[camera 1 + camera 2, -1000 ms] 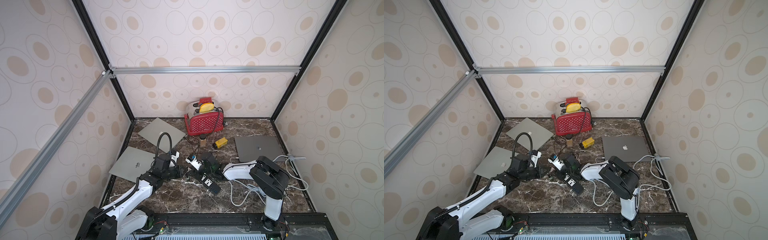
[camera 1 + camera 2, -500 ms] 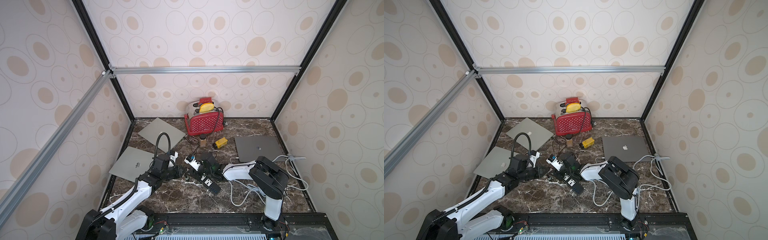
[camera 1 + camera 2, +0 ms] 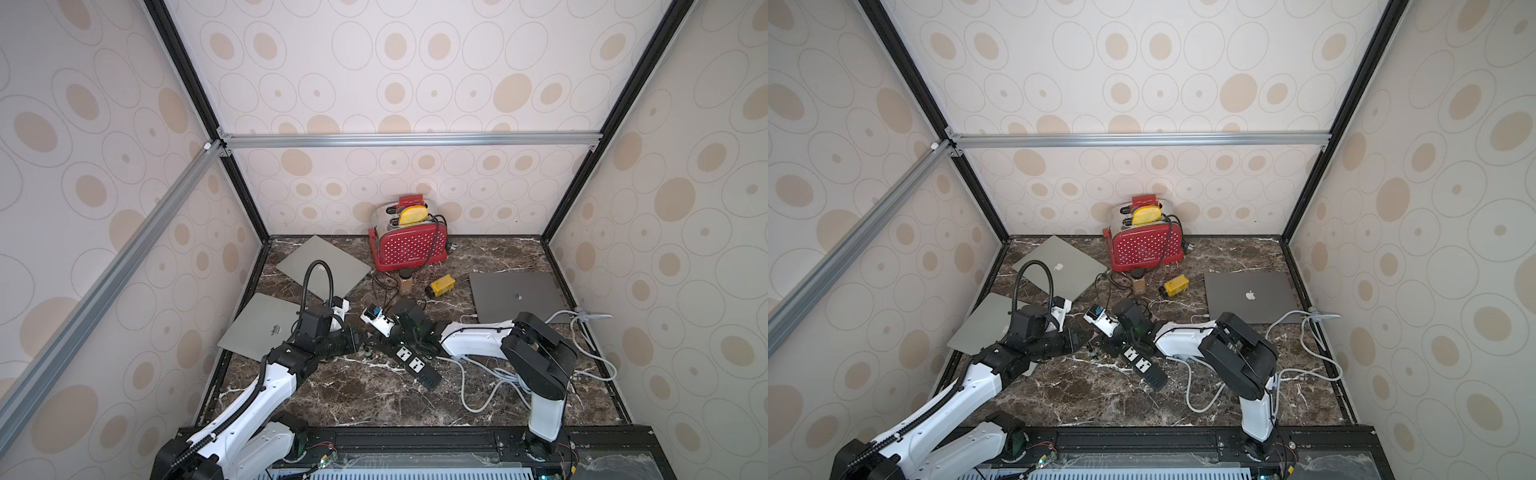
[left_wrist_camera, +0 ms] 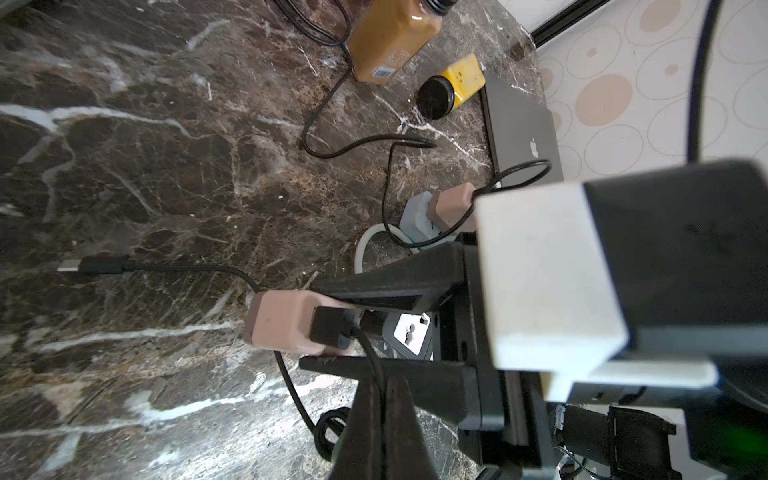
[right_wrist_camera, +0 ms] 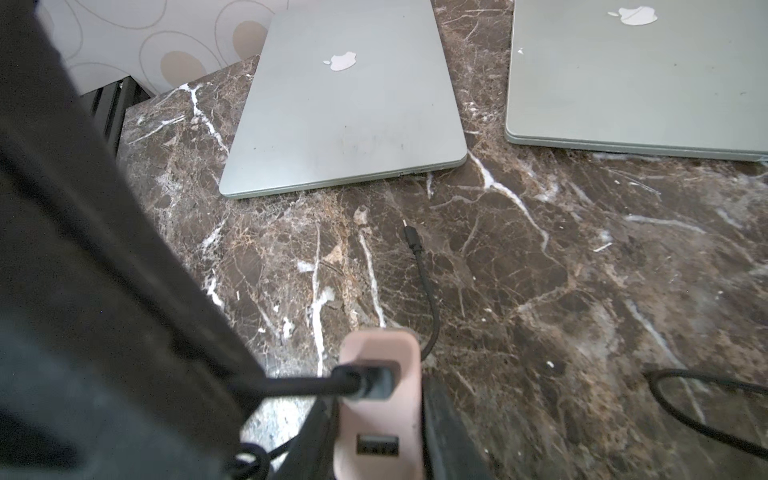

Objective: Unplug the laptop charger
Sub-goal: Remove the charging cable from the plug.

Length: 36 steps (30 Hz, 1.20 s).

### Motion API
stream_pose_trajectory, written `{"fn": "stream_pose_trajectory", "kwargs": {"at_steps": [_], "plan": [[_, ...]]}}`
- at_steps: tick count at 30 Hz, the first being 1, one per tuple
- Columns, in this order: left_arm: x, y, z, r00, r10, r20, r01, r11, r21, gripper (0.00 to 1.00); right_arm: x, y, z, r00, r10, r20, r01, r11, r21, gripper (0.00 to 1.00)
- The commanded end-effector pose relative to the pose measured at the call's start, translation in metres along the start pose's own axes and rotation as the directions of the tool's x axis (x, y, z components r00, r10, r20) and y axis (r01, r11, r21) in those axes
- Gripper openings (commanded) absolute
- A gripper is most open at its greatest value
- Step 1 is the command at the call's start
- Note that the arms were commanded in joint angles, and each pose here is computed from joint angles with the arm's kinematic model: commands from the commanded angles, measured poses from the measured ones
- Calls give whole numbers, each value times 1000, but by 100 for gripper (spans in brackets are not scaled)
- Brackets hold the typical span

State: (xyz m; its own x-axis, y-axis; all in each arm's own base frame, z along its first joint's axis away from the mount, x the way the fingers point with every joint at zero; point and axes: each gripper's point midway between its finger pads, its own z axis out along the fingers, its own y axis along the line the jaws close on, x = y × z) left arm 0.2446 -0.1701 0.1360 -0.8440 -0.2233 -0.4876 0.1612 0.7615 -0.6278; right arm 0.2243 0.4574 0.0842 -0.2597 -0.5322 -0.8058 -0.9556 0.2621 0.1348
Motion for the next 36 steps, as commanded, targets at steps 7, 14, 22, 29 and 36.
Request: {"fn": "stream_pose_trajectory", "kwargs": {"at_steps": [7, 14, 22, 29, 36], "plan": [[-18, -33, -21, 995, 83, 52, -87, 992, 88, 0, 83, -40, 0, 918, 169, -359, -103, 975, 196, 0], [-25, -40, -25, 993, 87, 82, -96, 989, 109, 0, 95, -45, 1, 904, 158, -396, -73, 972, 221, 0], [-30, -45, -28, 990, 93, 106, -106, 986, 126, 0, 124, -52, 1, 881, 132, -454, -5, 962, 272, 0], [-28, -48, -30, 989, 110, 102, -123, 982, 141, 0, 134, -58, 2, 862, 176, -475, -23, 950, 311, 0], [-27, -46, -27, 990, 115, 76, -124, 985, 123, 0, 129, -64, 0, 861, 213, -462, -56, 942, 330, 0]]}}
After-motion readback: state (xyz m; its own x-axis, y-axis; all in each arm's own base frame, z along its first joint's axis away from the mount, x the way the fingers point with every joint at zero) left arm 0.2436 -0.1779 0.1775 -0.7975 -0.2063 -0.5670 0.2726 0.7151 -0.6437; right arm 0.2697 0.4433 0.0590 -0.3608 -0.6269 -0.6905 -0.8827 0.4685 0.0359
